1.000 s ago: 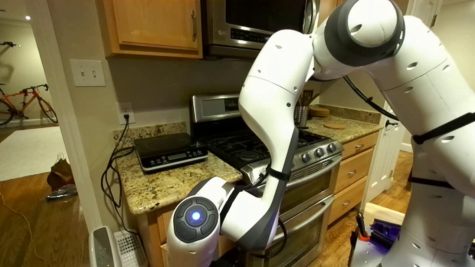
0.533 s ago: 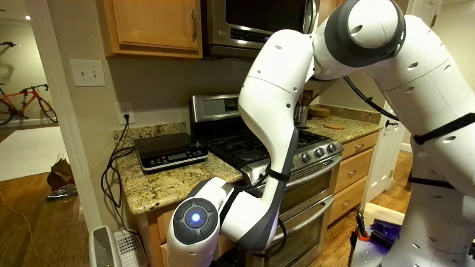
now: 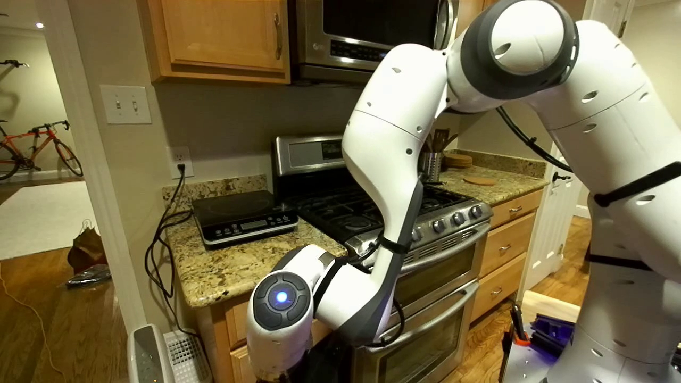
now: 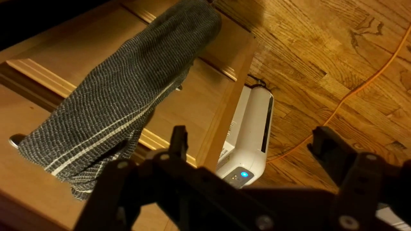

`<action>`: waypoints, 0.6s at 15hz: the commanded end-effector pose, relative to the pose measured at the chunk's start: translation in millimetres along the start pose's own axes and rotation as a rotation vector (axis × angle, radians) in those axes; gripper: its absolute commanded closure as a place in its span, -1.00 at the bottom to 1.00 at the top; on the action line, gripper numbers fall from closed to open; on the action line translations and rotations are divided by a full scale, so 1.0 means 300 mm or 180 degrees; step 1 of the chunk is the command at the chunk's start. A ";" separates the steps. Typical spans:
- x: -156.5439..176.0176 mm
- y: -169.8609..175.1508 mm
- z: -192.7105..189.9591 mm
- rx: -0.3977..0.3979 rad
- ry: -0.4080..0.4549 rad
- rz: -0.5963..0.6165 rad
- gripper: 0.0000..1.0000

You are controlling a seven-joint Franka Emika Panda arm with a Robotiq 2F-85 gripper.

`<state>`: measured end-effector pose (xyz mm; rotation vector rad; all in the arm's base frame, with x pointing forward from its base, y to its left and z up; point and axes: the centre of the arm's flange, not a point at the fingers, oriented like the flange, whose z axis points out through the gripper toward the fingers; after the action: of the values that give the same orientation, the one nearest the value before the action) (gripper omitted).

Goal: Open the top left drawer

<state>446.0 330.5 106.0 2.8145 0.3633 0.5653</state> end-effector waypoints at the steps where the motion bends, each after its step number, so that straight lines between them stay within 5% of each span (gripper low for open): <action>1: -0.007 0.099 -0.031 0.0068 -0.0026 -0.0527 -1.00; 9: -0.008 0.247 -0.035 -0.0110 -0.0164 -0.1291 -1.00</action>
<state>459.1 286.1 104.0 2.6630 0.8372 0.4166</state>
